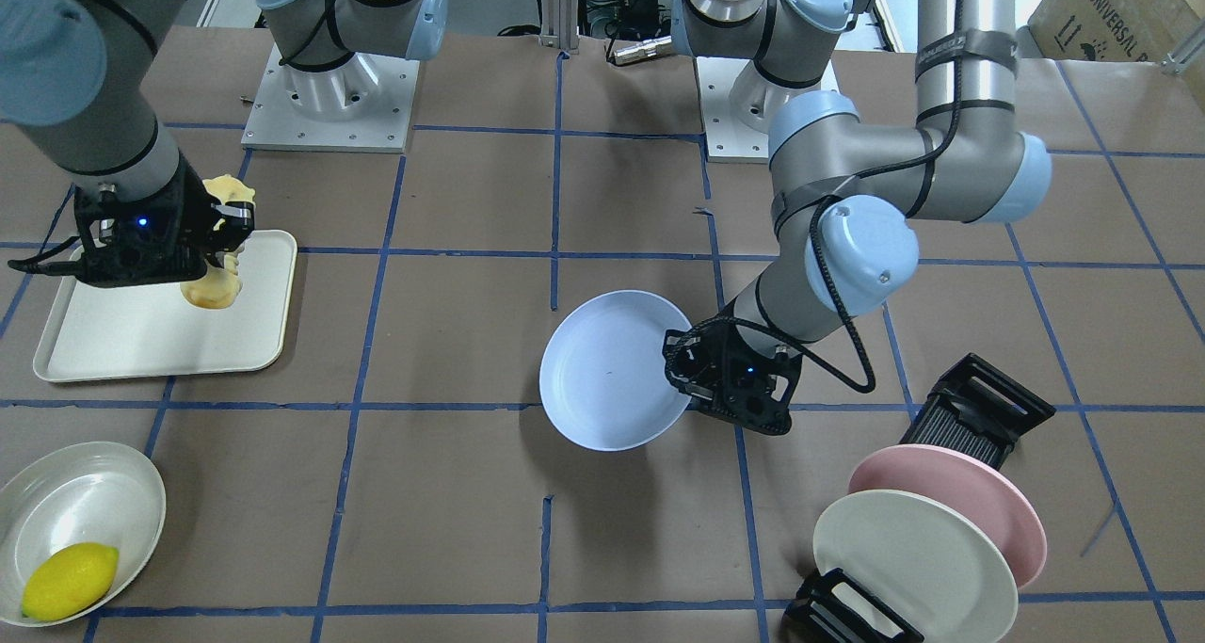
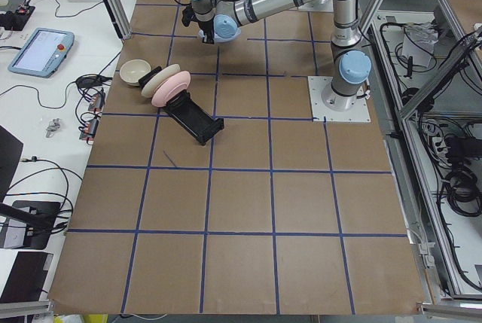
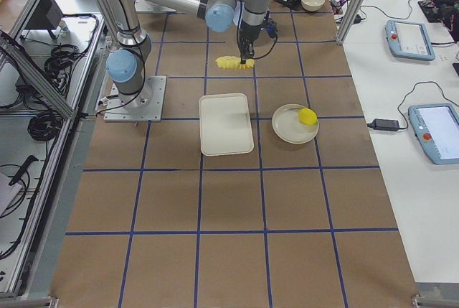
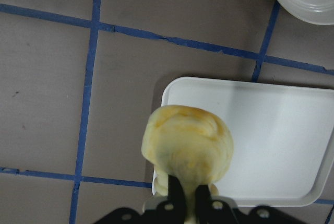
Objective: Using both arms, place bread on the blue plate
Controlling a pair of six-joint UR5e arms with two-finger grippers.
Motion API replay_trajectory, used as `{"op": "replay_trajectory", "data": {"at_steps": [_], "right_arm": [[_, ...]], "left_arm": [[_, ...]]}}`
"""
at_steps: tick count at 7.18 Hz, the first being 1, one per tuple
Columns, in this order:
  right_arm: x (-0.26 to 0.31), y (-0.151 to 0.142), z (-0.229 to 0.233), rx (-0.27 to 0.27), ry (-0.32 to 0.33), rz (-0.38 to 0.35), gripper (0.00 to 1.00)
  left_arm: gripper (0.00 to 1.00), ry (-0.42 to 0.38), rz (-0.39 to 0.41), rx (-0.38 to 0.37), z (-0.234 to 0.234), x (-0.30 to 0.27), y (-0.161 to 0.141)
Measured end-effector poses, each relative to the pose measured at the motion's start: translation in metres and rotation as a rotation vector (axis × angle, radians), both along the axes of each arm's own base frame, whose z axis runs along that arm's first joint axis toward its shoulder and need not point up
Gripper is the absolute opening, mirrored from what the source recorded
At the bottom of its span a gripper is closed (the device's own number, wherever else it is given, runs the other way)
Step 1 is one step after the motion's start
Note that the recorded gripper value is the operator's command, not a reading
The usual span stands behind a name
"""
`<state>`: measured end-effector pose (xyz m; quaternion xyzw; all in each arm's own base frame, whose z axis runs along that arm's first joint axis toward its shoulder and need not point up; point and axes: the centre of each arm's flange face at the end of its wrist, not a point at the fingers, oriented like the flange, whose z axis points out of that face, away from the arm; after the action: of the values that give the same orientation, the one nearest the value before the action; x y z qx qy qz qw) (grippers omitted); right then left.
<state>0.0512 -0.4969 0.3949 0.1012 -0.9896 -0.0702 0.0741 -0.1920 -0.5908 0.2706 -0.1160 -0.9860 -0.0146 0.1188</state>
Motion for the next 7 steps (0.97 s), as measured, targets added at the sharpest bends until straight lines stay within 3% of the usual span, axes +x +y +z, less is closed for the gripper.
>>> {"op": "replay_trajectory", "data": {"at_steps": [1, 3, 4, 5, 7], "right_arm": [[0.007, 0.009, 0.014, -0.016, 0.025, 0.011, 0.17], [0.035, 0.010, 0.021, -0.043, -0.027, 0.033, 0.17], [0.056, 0.006, 0.022, -0.053, -0.051, 0.049, 0.19], [0.077, -0.002, 0.027, -0.066, -0.065, 0.077, 0.19], [0.113, -0.023, 0.027, -0.070, -0.113, 0.119, 0.23]], "left_arm": [[0.01, 0.017, 0.009, -0.008, -0.013, -0.018, -0.005], [0.04, 0.074, 0.042, -0.010, -0.031, -0.044, -0.009], [0.71, 0.093, 0.054, -0.011, -0.041, -0.051, -0.011], [1.00, 0.107, 0.061, -0.025, -0.049, -0.054, -0.013], [1.00, 0.113, 0.076, -0.066, -0.048, -0.050, -0.015]]}}
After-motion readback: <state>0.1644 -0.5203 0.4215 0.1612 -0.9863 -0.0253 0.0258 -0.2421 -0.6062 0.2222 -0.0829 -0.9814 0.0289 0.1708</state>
